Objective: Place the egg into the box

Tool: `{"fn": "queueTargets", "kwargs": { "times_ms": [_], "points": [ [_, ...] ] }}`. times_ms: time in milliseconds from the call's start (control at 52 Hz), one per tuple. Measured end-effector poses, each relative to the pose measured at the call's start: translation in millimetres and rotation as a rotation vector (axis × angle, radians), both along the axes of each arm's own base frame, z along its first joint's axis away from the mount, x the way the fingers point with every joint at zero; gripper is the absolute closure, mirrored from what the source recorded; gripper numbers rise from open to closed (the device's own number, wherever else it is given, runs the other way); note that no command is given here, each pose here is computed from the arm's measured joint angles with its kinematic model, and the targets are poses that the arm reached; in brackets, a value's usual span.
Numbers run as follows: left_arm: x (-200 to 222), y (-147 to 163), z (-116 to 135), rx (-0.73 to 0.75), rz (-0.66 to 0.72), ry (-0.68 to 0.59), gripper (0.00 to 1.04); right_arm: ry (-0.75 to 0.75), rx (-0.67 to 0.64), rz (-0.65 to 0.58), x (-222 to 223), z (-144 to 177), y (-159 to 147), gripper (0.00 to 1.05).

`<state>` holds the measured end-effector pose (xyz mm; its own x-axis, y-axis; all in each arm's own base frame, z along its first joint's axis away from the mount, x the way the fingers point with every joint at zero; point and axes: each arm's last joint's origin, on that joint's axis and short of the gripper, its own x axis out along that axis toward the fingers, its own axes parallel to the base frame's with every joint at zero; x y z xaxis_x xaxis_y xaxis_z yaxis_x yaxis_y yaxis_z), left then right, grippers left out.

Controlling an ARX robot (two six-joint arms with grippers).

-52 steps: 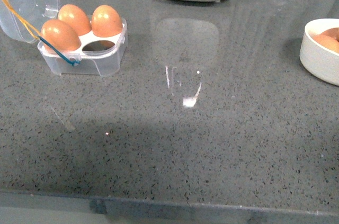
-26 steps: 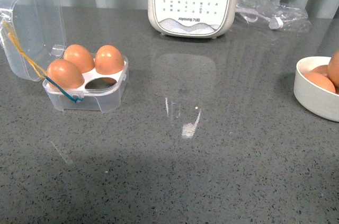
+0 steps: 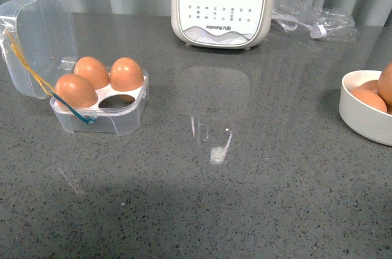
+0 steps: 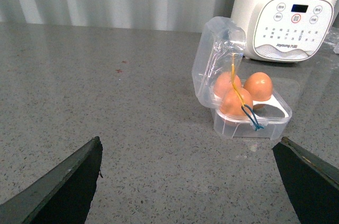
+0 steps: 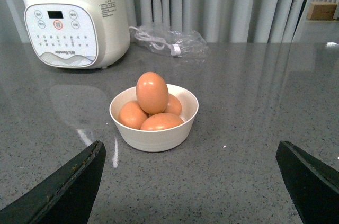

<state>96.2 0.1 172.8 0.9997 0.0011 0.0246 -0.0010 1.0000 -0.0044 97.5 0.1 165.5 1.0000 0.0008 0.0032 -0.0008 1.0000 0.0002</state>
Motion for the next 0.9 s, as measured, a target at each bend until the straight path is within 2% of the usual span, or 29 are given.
{"fn": "queueTargets", "kwargs": {
  "times_ms": [58, 96, 135, 173, 231, 346, 596, 731, 904],
  "points": [
    [0.0, 0.0, 0.0, 0.000, 0.000, 0.000, 0.07, 0.009, 0.005, -0.011, 0.2, -0.4, -0.2, 0.07],
    [0.0, 0.0, 0.0, 0.000, 0.000, 0.000, 0.07, 0.096, 0.073, -0.076, 0.1, -0.4, -1.0, 0.07],
    [0.0, 0.0, 0.0, 0.000, 0.001, 0.000, 0.07, 0.256, 0.172, -0.220, 2.0, 2.2, -4.5, 0.07],
    [0.0, 0.0, 0.0, 0.000, 0.000, 0.000, 0.07, 0.291, 0.252, -0.304, 6.0, 4.5, -8.0, 0.07],
    [0.0, 0.0, 0.0, 0.000, 0.000, 0.000, 0.07, 0.310, 0.306, -0.330, 12.7, 8.9, -12.4, 0.07],
    [0.0, 0.0, 0.0, 0.000, 0.000, 0.000, 0.07, 0.291, 0.298, -0.302, 24.5, 20.9, -18.2, 0.07],
    [-0.1, 0.0, 0.1, 0.000, 0.000, -0.001, 0.07, 0.310, 0.076, -0.136, 65.7, 41.9, -23.5, 0.07],
    [-0.1, 0.0, 0.1, 0.000, 0.000, -0.001, 0.07, 0.350, 0.037, -0.009, 86.3, 49.5, -21.5, 0.07],
    [-0.1, 0.0, 0.1, 0.000, 0.000, -0.001, 0.07, 0.347, -0.016, 0.049, 109.3, 58.7, -20.1, 0.07]
  ]
}}
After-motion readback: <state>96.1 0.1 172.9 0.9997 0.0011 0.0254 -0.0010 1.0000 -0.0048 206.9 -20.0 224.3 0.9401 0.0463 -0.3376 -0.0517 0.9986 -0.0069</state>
